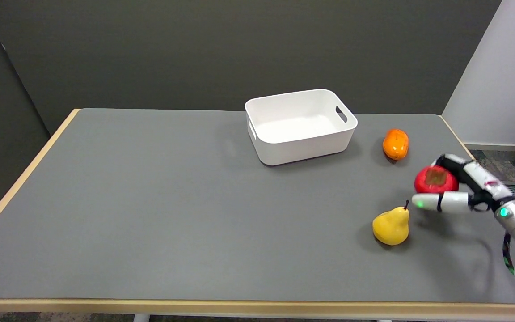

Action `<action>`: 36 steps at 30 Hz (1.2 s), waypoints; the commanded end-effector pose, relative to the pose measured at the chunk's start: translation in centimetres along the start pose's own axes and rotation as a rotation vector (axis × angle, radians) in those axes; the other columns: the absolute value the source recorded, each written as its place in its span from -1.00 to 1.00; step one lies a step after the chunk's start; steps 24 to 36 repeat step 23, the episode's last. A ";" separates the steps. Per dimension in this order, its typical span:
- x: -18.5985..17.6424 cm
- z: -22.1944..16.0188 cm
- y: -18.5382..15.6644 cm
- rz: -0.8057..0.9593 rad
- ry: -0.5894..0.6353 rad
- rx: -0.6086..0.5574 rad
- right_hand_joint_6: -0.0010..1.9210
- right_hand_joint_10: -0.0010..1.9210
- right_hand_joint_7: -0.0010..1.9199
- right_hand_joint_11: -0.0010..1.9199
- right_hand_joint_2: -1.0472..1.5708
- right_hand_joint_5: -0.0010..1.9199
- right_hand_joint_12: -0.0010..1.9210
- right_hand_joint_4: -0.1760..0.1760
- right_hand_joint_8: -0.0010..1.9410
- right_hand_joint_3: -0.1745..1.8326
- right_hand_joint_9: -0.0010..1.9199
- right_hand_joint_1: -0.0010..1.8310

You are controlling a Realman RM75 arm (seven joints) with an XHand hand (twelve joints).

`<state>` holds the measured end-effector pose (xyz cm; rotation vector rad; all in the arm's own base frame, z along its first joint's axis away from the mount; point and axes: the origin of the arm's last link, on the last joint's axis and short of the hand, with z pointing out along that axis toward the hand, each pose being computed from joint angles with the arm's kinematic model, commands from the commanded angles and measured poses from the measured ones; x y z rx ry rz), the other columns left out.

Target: Pick up tomato.

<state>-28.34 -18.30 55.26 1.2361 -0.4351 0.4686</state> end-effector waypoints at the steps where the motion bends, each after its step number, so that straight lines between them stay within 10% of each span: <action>1: 8.3 4.4 -5.6 0.000 0.387 0.259 0.64 0.59 -0.33 -0.20 0.74 -0.38 1.00 -1.00 0.63 -0.63 -0.20 0.26; 9: 10.1 7.2 -9.4 0.024 0.404 0.355 0.63 0.59 -0.32 -0.18 0.72 -0.37 1.00 -1.00 0.61 -0.60 -0.17 0.27; 12: 10.9 9.3 -11.6 -0.009 0.389 0.374 0.69 0.62 -0.19 -0.18 0.65 -0.42 1.00 -0.20 0.52 -0.44 -0.17 0.23; 23: 9.7 20.3 -22.6 -0.181 0.288 0.350 0.67 0.61 -0.17 -0.16 0.64 -0.40 1.00 -0.22 0.49 -0.42 -0.16 0.24; 36: 9.7 20.3 -22.6 -0.181 0.288 0.350 0.67 0.61 -0.17 -0.16 0.64 -0.40 1.00 -0.22 0.49 -0.42 -0.16 0.24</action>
